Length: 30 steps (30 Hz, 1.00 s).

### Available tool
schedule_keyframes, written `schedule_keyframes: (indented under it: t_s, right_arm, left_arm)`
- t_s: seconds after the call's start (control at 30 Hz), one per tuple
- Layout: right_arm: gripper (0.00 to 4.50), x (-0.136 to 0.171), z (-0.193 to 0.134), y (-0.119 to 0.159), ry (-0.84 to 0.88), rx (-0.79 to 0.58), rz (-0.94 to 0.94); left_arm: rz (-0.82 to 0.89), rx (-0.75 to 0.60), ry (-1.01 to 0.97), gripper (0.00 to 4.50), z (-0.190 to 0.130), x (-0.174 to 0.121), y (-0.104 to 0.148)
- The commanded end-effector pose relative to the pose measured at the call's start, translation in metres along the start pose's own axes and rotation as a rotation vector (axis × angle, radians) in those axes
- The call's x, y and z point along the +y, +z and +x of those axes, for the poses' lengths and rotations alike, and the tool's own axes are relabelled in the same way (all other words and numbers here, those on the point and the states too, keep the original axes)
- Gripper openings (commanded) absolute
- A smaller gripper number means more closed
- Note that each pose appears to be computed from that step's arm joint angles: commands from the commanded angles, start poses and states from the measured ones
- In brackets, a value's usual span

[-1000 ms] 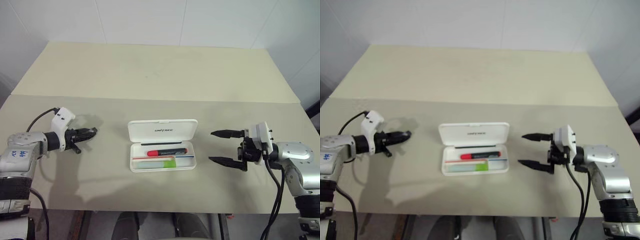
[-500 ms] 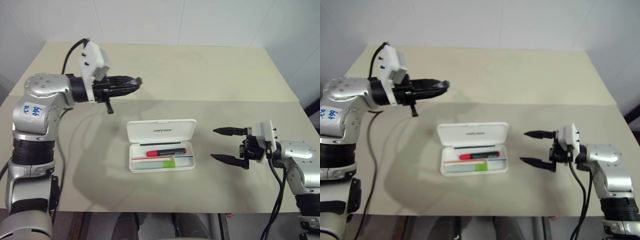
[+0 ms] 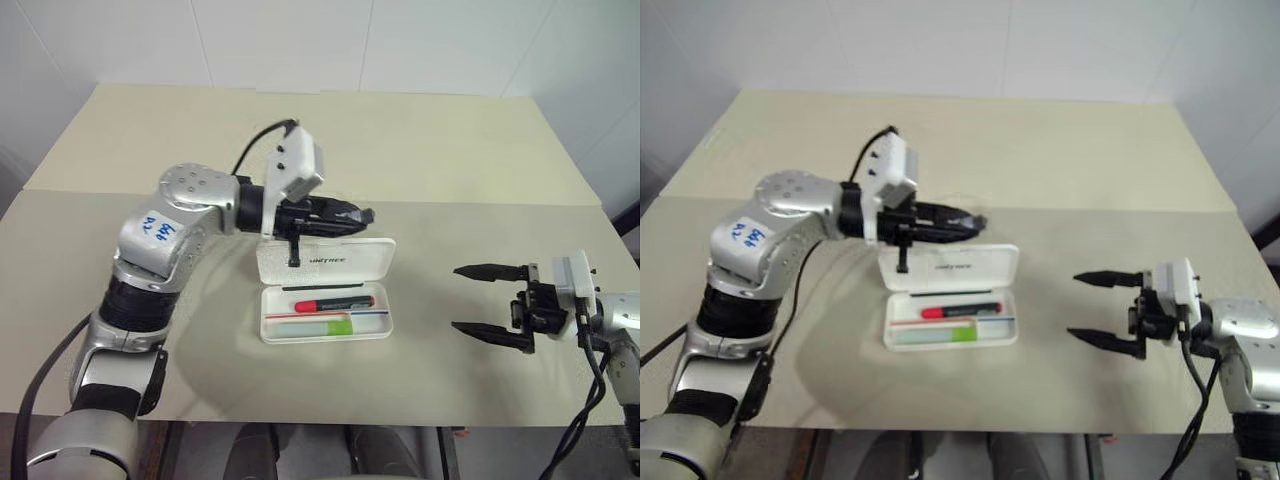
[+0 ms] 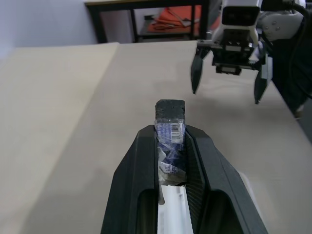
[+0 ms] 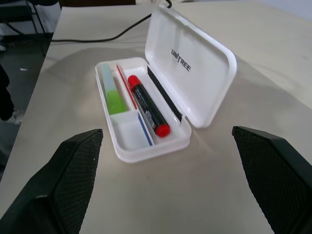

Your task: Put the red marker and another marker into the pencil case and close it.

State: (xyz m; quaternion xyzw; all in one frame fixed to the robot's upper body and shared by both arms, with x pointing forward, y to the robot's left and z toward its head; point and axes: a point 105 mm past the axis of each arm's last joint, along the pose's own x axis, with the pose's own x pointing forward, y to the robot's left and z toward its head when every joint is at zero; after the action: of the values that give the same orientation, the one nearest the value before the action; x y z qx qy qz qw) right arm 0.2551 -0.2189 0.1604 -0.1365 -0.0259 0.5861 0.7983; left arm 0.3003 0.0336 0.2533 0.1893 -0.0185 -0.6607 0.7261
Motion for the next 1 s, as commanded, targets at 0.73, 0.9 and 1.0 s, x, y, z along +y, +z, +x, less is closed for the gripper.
schedule_keyframes:
  t_s: [0.73,0.9,1.0]
  right_arm:
    - [4.50,0.007,-0.010,0.011,-0.050,-0.014,-0.017]
    - [4.50,0.004,-0.012,0.009,-0.063,0.005,-0.013]
    - [4.50,0.003,-0.011,0.007,-0.069,0.010,-0.009]
  left_arm:
    - [-0.080,0.192,-0.084,0.36,0.054,-0.063,-0.035]
    - [-0.098,0.233,-0.080,0.36,0.056,-0.070,-0.049]
    - [-0.112,0.246,-0.081,0.36,0.059,-0.074,-0.053]
